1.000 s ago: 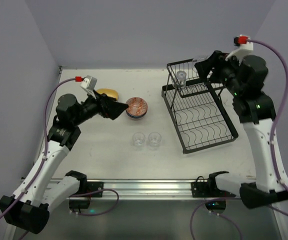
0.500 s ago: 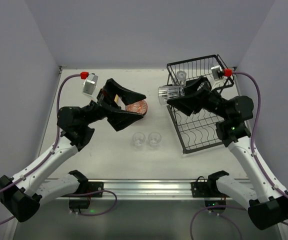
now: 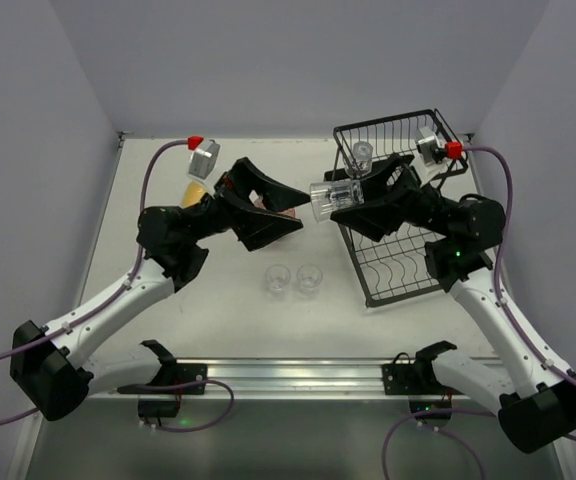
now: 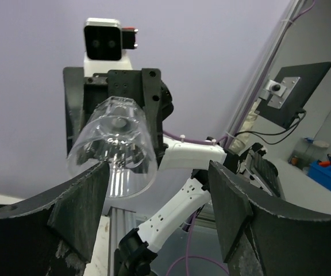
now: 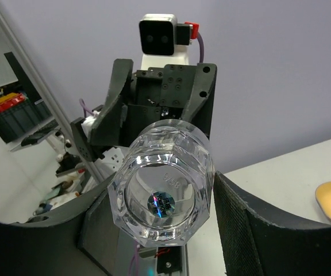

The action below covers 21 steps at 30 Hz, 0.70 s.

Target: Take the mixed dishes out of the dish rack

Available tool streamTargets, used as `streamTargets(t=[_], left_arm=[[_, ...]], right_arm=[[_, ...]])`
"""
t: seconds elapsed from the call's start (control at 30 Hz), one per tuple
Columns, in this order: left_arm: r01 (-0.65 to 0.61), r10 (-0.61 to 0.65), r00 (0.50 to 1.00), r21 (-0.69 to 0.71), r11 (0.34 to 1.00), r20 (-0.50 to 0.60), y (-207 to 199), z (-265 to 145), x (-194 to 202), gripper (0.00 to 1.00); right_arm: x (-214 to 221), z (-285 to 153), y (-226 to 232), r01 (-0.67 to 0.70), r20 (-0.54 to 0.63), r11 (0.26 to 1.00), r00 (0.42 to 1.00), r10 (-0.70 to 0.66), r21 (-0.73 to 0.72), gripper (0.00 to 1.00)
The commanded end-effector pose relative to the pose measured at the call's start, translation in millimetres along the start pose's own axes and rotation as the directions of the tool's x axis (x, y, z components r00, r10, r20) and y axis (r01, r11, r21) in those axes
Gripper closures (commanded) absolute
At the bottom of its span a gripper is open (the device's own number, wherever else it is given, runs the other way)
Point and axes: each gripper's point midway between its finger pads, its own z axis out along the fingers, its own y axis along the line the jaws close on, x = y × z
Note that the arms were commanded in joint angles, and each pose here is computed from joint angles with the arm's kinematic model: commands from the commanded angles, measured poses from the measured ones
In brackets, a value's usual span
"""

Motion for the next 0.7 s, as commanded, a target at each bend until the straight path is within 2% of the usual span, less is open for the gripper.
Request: streamTargets(t=[0.0,0.1,0.17,0.2,0.27,0.3,0.33,0.37,0.43,0.57,0.63,0.67], left_arm=[[-0.047,0.043,0.998,0.094,0.994,0.047,-27.4,10.8,-18.4,0.27],[-0.035,0.031,0.999,0.092,0.995,0.041,-24.2,13.0,-15.6,0.30],[-0.028,0.024,0.999,0.087,0.996,0.042,-20.9,14.7,-15.0,0.38],[-0.021,0.018,0.999,0.082,0.996,0.039,-17.1,15.9,-13.9,0.46],[-0.019,0.016,0.999,0.084,0.996,0.038,-16.0,18.1,-14.9,0.53],[-0.013,0.010,0.999,0.082,0.997,0.034,-13.2,19.5,-13.4,0.66],[-0.012,0.010,0.999,0.082,0.997,0.033,-12.5,19.9,-13.7,0.72],[-0.011,0.008,0.999,0.079,0.997,0.035,-11.3,20.4,-14.0,0.87],[-0.004,0.001,0.999,0.057,0.998,0.037,-6.6,20.7,-13.8,1.00],[-0.025,0.024,0.999,0.007,1.000,0.039,1.0,19.7,-14.1,1.00],[-0.022,0.024,0.999,-0.065,0.998,0.038,12.4,17.0,-12.9,1.00],[-0.079,0.084,0.996,-0.101,0.992,0.042,12.5,13.6,-17.5,1.00]], right_arm=[[-7.1,3.4,1.9,0.071,0.027,0.997,0.997,-0.070,-0.023,0.98],[-8.9,6.6,-2.0,0.078,0.020,0.997,0.997,-0.077,-0.020,0.97],[-7.6,10.2,0.7,0.080,0.007,0.996,0.997,-0.080,-0.040,0.97],[-4.9,12.4,-0.7,0.075,-0.003,0.996,0.997,-0.075,-0.046,0.97],[-1.1,17.2,0.2,0.087,-0.015,0.995,0.996,-0.088,-0.054,0.97],[-0.4,18.1,-0.2,0.089,-0.015,0.995,0.996,-0.090,-0.051,0.97],[0.7,18.5,-0.7,0.092,-0.013,0.995,0.996,-0.092,-0.049,0.97],[1.8,18.1,-4.0,0.089,-0.003,0.995,0.996,-0.089,-0.039,0.97],[1.2,18.4,-3.1,0.095,0.003,0.994,0.995,-0.095,-0.045,0.97],[2.7,17.4,-3.1,0.102,0.009,0.994,0.995,-0.102,-0.046,0.96],[5.1,16.3,-7.0,0.104,0.001,0.994,0.995,-0.104,-0.021,0.73],[3.6,15.6,-11.5,0.104,0.013,0.994,0.994,-0.105,0.008,0.33]])
